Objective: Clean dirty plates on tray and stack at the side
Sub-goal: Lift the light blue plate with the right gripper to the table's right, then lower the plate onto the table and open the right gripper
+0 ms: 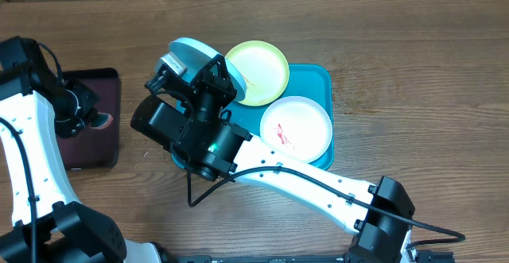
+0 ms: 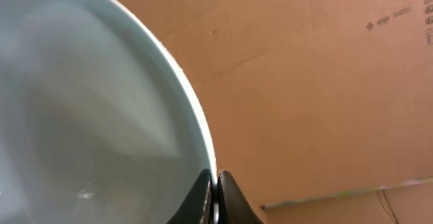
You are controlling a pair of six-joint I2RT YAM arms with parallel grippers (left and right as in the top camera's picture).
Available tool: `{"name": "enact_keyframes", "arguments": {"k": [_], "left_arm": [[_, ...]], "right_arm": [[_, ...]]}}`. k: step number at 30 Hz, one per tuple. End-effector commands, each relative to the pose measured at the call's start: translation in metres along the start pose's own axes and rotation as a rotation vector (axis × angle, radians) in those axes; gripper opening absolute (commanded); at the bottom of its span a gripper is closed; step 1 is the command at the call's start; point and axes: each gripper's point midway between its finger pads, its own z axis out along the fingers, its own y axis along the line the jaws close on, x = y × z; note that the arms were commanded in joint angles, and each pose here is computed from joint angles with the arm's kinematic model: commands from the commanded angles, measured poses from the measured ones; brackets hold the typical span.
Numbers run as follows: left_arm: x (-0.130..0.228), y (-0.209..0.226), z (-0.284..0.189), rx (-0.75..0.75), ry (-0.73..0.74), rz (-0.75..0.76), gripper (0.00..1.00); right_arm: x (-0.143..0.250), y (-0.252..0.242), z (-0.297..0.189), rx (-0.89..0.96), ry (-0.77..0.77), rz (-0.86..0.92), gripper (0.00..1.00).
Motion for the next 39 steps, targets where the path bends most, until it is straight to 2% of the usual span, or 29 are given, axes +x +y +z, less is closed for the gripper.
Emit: {"name": "enact_keyframes", "arguments": {"k": [1,5,7,9,14,20,27,33,39], "left_arm": [[0.000,-0.005,0.001,0.018,0.007,0.024,0.04],[0.001,-0.005,0.001,0.018,0.009,0.024,0.04],[0.002,-0.007,0.001,0.025,0.014,0.024,0.04],[0.001,-0.007,0.001,0.025,0.013,0.025,0.04],[-0.001,-0.008,0.001,0.029,0.004,0.027,0.04],[-0.001,-0.008,0.001,0.029,0.004,0.027,0.04],[-0.001,-0.008,0.001,0.030,0.003,0.027,0.04],[-0.001,-0.008,0.001,0.029,0.004,0.027,0.04],[-0.002,-0.009,0.001,0.031,0.000,0.028,0.04]], "right_arm": [[0.006,-0.002,0.006,-0.121,0.019,0.183,0.04],[0.046,0.071,0.044,-0.579,0.185,0.294,0.04],[0.072,0.082,0.055,-0.752,0.341,0.433,0.04],[0.083,0.076,0.060,-0.872,0.445,0.592,0.04],[0.102,0.036,0.093,-1.107,0.527,0.865,0.04],[0.198,-0.009,0.144,-1.016,0.764,1.043,0.04],[0.328,-0.035,0.176,-0.760,1.023,1.145,0.04],[0.415,-0.050,0.190,-0.628,1.120,1.292,0.04],[0.461,-0.054,0.195,-0.554,1.139,1.367,0.04]]}}
